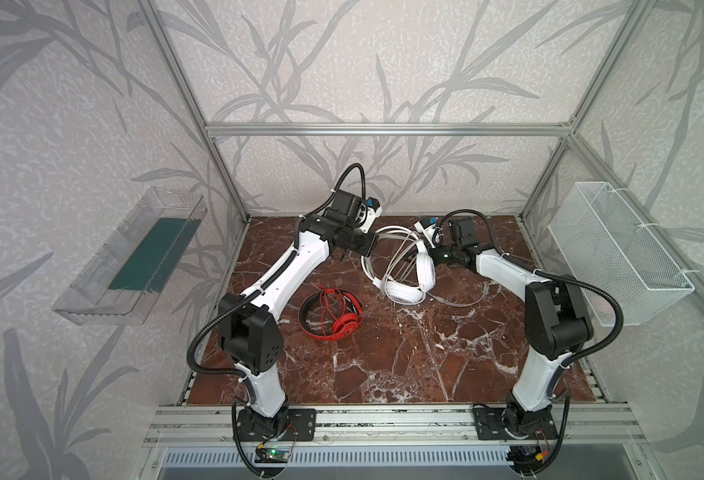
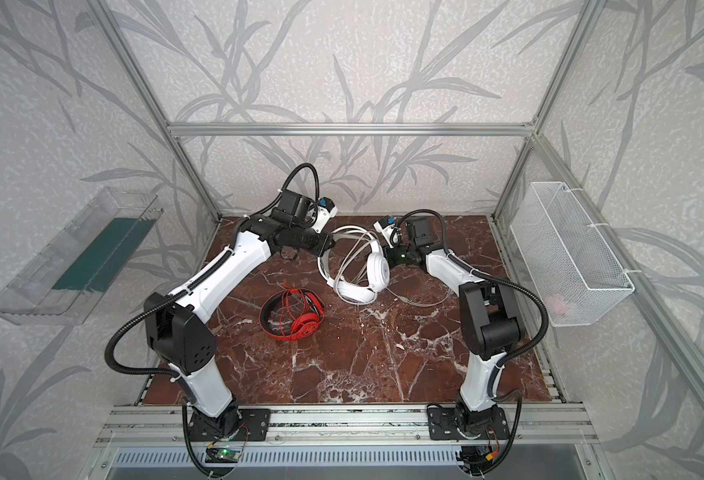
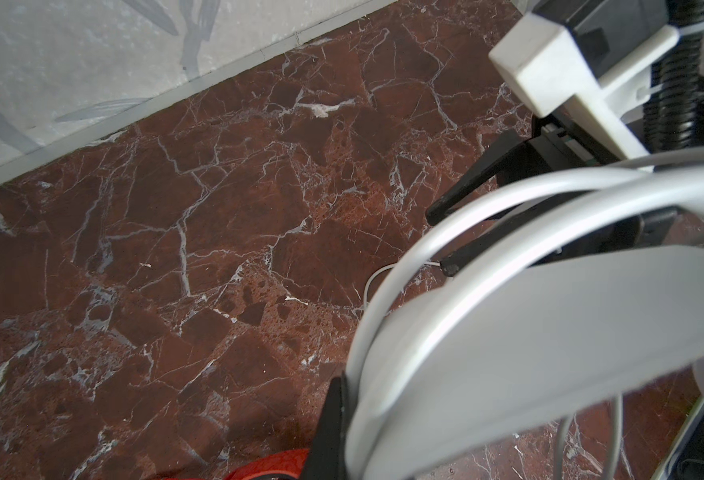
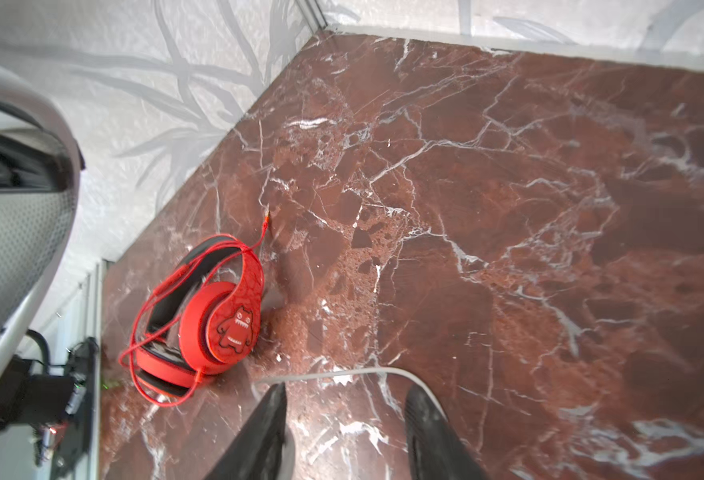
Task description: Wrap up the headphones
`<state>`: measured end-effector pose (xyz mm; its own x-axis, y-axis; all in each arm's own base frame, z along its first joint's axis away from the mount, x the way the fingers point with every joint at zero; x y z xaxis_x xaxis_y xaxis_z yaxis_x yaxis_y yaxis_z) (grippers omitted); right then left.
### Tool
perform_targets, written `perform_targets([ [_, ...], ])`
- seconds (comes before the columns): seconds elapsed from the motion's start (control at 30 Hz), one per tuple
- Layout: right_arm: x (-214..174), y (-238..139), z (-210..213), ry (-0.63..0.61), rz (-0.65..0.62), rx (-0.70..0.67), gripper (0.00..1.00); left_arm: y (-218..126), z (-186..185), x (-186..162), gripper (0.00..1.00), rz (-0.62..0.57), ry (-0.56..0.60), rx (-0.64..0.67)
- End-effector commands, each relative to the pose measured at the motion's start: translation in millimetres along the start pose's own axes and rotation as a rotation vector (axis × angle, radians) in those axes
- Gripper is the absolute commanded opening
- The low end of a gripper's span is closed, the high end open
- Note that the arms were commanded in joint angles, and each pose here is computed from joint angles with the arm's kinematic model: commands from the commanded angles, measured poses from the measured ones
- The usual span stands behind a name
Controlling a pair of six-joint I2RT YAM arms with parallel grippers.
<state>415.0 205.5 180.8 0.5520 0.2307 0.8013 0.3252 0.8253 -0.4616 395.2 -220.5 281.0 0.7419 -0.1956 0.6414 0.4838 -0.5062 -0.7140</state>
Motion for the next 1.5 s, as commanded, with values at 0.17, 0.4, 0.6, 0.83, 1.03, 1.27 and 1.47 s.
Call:
perform_targets([
  [0.17,-11,17,0,0.197,-0.138,0.084,0.49,-33,-15,28,0.00,-0.177,-0.073,-0.109],
  [0.4,-22,42,3,0.238,-0.152,0.101,0.50,-34,-15,34,0.00,-0.212,-0.104,-0.122],
  [0.6,-34,62,-2,0.288,-0.159,0.083,0.49,-43,-15,42,0.00,-0.258,-0.124,-0.110],
  [0.83,-34,65,-6,0.257,-0.278,0.032,0.49,-52,-17,46,0.00,-0.284,-0.135,-0.117],
  [1.03,-40,53,-2,0.160,-0.333,-0.026,0.51,-60,-17,52,0.00,-0.305,-0.148,-0.117],
  [1.27,-57,39,3,0.025,-0.179,-0.130,0.52,-68,-14,57,0.00,-0.332,-0.166,-0.103],
  [1.47,-69,34,-3,-0.055,-0.013,-0.218,0.55,-82,-20,66,0.00,-0.364,-0.186,-0.121],
])
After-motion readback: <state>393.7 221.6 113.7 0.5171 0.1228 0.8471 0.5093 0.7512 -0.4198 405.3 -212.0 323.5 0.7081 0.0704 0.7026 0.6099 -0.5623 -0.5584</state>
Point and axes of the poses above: each gripper's point midway between its finger pads, its own y axis out along the fingers, its own z axis along the line the jaws close on, x = y × z, the point moved 5 cm from there along -y, back along the fingers, and after that the axes turned 9 degrees about -y, right-handed, at the moved point
